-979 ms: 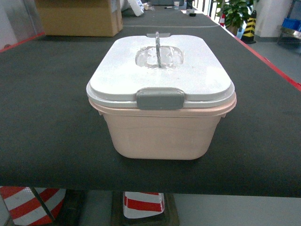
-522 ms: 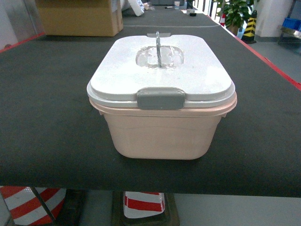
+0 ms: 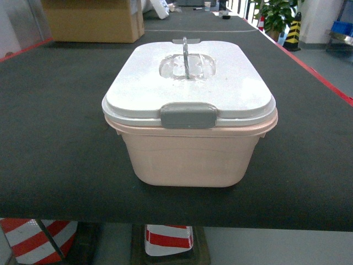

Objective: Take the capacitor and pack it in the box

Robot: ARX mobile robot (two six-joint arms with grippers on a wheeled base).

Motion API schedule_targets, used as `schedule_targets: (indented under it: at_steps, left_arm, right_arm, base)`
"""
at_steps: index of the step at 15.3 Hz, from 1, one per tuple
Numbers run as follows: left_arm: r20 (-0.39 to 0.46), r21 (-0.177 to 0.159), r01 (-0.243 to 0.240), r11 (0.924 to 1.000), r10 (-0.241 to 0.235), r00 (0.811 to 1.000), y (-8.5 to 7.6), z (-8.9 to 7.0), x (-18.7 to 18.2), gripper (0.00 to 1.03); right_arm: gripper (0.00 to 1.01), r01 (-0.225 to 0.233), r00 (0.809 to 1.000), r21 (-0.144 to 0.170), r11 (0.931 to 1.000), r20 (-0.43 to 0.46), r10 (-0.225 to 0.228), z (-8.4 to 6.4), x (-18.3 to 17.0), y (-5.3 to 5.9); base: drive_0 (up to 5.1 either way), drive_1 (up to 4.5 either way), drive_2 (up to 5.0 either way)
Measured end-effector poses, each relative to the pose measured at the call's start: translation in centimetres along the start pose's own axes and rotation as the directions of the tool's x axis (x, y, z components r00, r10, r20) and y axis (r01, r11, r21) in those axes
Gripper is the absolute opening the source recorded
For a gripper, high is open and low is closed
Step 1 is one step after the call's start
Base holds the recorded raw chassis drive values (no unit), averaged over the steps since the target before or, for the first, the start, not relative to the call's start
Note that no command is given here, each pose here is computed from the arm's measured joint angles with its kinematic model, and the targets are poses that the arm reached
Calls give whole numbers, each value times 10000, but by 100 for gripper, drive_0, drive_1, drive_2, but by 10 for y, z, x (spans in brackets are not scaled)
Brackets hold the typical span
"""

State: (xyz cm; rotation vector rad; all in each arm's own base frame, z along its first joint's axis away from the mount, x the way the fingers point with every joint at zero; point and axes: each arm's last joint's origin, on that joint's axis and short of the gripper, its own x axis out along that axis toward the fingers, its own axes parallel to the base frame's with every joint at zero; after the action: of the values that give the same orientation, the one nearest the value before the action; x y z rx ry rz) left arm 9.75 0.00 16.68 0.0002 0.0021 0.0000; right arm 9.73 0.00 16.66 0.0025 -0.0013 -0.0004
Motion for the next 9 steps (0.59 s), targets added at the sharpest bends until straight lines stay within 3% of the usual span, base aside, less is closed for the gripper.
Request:
schedule_targets:
  at_steps: [9]
  left_arm:
    - [0,0,0,10000,0,10000,0,0,0,98]
  right_arm:
    - [98,0,10000,0,10000,0,0,0,0,0]
  base:
    - [0,0,0]
